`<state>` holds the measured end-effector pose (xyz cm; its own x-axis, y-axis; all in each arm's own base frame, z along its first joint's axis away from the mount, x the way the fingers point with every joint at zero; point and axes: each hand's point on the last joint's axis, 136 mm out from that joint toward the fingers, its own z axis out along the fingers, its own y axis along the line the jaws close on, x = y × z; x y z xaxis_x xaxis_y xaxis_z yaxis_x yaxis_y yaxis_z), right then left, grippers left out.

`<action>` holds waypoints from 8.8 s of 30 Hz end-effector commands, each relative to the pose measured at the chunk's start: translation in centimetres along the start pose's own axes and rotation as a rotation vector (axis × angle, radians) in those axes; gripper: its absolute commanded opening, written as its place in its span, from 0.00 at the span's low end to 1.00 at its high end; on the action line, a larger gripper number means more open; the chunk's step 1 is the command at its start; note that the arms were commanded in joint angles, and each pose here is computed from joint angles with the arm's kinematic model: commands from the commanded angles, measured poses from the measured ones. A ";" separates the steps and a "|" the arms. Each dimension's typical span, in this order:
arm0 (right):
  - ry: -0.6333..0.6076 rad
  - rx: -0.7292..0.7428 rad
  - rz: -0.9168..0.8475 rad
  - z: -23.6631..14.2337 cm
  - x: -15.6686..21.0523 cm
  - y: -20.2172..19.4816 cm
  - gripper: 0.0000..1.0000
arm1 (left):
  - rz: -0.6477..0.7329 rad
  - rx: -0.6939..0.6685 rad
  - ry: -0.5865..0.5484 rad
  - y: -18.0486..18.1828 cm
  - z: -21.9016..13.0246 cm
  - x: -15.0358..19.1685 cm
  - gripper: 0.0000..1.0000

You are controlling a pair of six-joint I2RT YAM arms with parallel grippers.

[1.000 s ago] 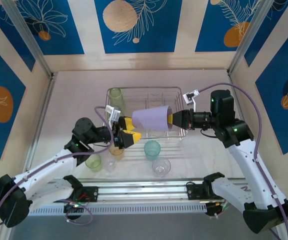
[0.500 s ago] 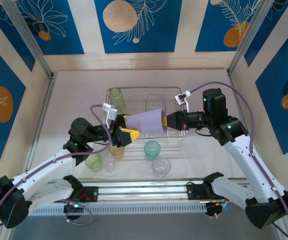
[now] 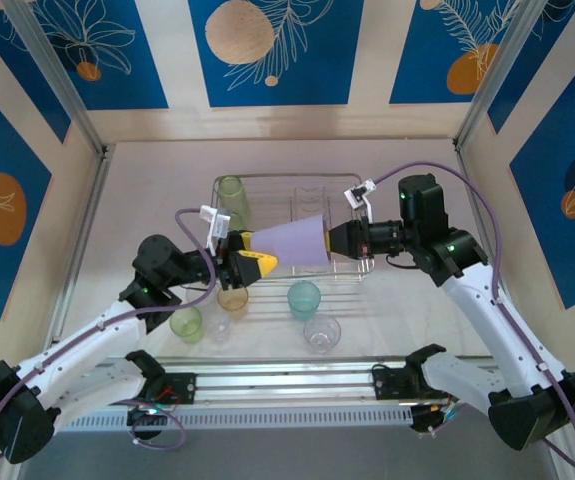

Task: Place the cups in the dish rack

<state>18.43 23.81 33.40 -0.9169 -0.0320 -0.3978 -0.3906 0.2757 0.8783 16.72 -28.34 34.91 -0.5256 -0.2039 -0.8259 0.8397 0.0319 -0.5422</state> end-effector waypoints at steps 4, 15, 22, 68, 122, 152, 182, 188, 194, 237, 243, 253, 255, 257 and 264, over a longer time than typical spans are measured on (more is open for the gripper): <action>0.009 0.082 0.059 0.7 0.3 -2.2 0.43 | 0.011 -0.164 -0.021 1.6 -0.3 -1.8 0.22; -0.461 0.689 0.185 -10.9 0.8 -10.5 0.49 | -0.063 -1.126 0.480 10.4 -6.4 -5.0 0.00; -0.461 0.666 0.288 -11.2 2.8 -12.6 0.46 | 0.059 -1.298 0.690 16.2 -4.4 -6.6 0.00; -0.375 0.604 0.383 -9.2 6.6 -14.9 0.45 | 0.026 -1.372 0.988 34.8 -1.3 1.2 0.34; 0.293 0.981 0.078 4.9 7.4 -20.0 0.42 | 0.119 -1.068 -0.241 12.6 -14.3 -1.0 1.00; 0.076 0.499 -0.041 0.8 3.5 -6.3 0.00 | 0.252 -0.418 -0.086 2.5 -7.0 -1.4 1.00; -0.077 -0.019 -0.054 -1.1 0.9 1.6 0.00 | 0.037 0.184 0.116 -2.4 2.3 -0.3 0.94; -0.072 0.005 -0.032 -0.2 0.5 0.4 0.00 | 0.029 0.188 0.109 -2.4 2.7 -0.3 0.75; -0.091 0.038 -0.023 -0.1 0.2 -0.4 0.00 | 0.009 0.175 0.102 -1.9 3.0 -0.4 0.64; -0.303 0.529 0.337 -8.4 5.3 -12.7 0.53 | -0.036 -1.324 1.037 24.5 -2.4 5.9 0.00; -0.301 0.533 0.334 -8.4 5.4 -12.9 0.53 | -0.021 -1.334 1.098 26.8 -1.6 7.1 0.00; -0.288 0.529 0.316 -8.4 5.2 -12.7 0.55 | -0.001 -1.345 1.173 29.1 -1.2 8.5 0.16; -0.287 0.528 0.313 -8.4 5.2 -12.6 0.55 | 0.000 -1.344 1.182 29.4 -1.1 8.8 0.24; -0.282 0.526 0.311 -8.3 5.3 -12.5 0.56 | 0.001 -1.350 1.181 29.6 -1.2 8.9 0.33; -0.261 0.522 0.301 -8.1 5.6 -12.1 0.56 | 0.019 -1.369 1.201 30.3 -1.8 8.9 0.61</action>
<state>18.03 12.02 21.66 -0.8955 0.3664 -0.2528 0.0688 0.6749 0.7347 36.75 -27.89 11.44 -0.8457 0.5066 -0.1674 0.4723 0.8568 0.2068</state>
